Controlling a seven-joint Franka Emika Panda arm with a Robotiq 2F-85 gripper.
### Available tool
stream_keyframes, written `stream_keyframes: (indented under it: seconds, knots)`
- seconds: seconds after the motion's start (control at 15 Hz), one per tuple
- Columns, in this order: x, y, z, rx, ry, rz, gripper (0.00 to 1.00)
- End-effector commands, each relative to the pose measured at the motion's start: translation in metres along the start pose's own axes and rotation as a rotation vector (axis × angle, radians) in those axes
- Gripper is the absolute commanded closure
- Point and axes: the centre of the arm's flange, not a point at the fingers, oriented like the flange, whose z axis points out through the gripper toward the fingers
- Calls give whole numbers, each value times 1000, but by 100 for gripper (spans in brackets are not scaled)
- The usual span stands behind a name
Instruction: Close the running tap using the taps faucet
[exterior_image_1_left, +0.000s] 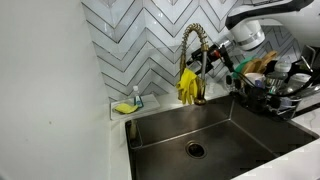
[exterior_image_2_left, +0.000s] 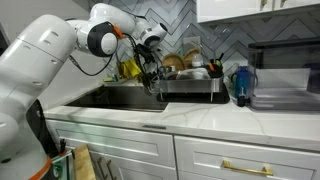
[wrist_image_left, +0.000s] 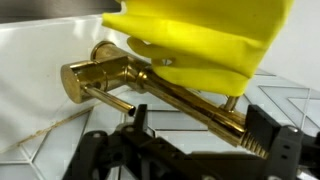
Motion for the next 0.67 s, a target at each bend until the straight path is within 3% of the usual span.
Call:
stream_keyframes:
  seconds: [0.0, 0.33, 0.6]
  knots:
    - [-3, -4, -23, -56, 1, 11, 0]
    - [-3, -8, -41, -105, 11, 3, 0]
    - [-8, -30, -60, -154, -1, -8, 0]
